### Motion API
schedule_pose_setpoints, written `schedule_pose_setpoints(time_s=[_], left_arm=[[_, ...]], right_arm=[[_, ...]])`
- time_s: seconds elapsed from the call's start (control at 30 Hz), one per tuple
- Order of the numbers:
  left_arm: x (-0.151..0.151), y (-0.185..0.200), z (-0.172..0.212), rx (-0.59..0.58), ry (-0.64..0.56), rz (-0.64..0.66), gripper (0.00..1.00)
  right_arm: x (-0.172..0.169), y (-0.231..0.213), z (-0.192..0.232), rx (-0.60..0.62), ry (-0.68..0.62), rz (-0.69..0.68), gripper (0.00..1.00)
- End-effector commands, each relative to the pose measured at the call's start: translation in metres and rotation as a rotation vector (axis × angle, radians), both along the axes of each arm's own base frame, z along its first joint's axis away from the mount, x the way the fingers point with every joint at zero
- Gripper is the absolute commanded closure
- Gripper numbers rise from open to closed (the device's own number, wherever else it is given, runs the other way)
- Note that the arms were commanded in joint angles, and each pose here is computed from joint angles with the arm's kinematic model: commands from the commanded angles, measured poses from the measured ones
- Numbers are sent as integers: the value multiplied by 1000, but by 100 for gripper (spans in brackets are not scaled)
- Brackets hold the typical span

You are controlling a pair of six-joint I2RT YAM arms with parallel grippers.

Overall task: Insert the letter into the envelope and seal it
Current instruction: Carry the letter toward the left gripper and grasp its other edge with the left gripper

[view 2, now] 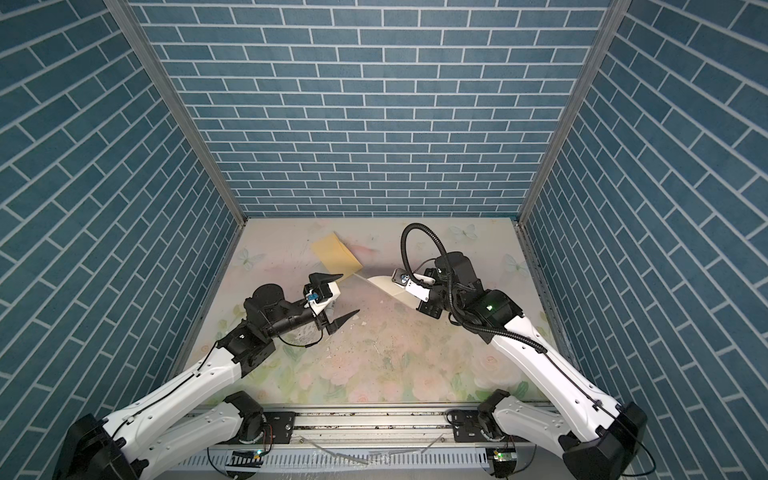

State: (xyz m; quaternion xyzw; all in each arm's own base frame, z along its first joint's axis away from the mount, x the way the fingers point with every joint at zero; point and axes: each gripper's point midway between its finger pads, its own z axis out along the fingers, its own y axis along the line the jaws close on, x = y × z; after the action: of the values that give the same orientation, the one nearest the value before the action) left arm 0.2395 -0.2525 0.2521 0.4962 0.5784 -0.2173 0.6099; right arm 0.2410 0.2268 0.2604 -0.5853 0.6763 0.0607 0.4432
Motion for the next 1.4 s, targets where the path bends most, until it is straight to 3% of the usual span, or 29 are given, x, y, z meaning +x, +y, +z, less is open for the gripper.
schedule_pose_setpoints(time_s=[0.0,0.23,0.37,0.63,0.73,0.93,1.13,1.3,1.37], left_arm=[[-10,-10,-7,101,-48,-91,0],[-8,-19,-11,151,-54,-145,3],[-10,-24,-17,171,-38,-185,14],[-6,-25,-29,211,-43,-189,27],[-6,-26,-28,207,-50,-192,36],[-9,-27,-32,204,-40,-206,68],[-11,-27,-35,186,-31,-211,79],[-14,-28,-35,151,-22,-218,99],[-16,-28,-35,135,-19,-222,100]], right_arm=[[-18,2,-13,-16,52,63,100],[-26,6,-14,-33,42,102,100],[-30,7,-12,-38,29,116,100],[-34,11,-10,-38,13,134,100],[-33,11,-12,-44,11,134,100],[-33,12,-10,-34,-5,135,100],[-30,13,-4,-8,-44,128,100],[-27,15,-1,8,-67,121,100],[-25,14,-1,13,-77,112,100]])
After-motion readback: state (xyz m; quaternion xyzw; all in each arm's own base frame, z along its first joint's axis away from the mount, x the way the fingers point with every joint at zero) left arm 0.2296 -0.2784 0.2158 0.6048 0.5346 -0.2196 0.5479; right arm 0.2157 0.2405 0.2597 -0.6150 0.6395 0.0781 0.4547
